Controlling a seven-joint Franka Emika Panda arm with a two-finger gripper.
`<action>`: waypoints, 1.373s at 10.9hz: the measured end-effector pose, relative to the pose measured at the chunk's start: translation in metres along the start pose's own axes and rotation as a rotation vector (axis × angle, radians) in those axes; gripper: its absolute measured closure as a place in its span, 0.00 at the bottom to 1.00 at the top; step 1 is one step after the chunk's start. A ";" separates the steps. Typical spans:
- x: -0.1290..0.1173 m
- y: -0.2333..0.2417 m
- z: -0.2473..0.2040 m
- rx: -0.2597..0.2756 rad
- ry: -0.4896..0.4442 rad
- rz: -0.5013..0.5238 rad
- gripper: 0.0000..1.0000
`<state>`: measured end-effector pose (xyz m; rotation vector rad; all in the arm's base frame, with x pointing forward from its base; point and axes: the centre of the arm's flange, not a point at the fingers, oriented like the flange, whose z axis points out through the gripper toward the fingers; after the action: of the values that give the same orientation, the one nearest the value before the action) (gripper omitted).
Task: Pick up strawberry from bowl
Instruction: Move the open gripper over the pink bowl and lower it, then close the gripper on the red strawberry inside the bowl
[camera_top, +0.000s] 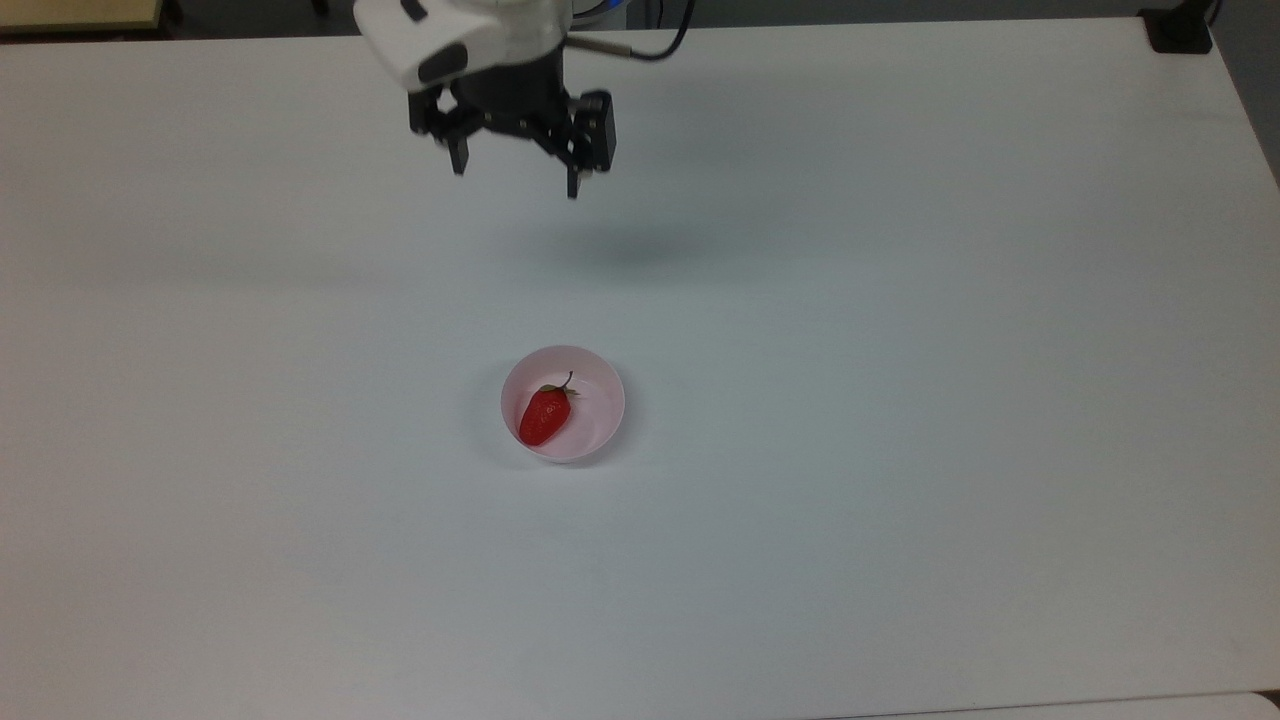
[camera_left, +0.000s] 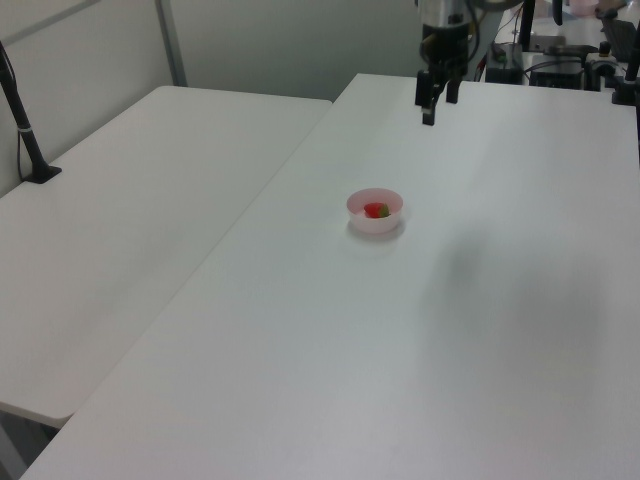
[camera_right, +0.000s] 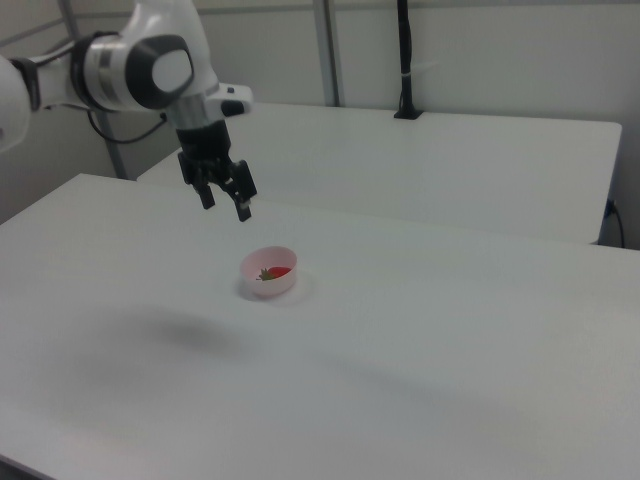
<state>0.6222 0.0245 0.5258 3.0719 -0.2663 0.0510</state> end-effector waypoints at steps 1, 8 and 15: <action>0.010 -0.003 0.016 0.007 0.011 0.002 0.00; 0.067 -0.027 0.115 0.059 0.103 0.152 0.02; 0.079 -0.038 0.159 0.078 0.116 0.222 0.25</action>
<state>0.7108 0.0391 0.3677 3.0857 -0.6102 0.2548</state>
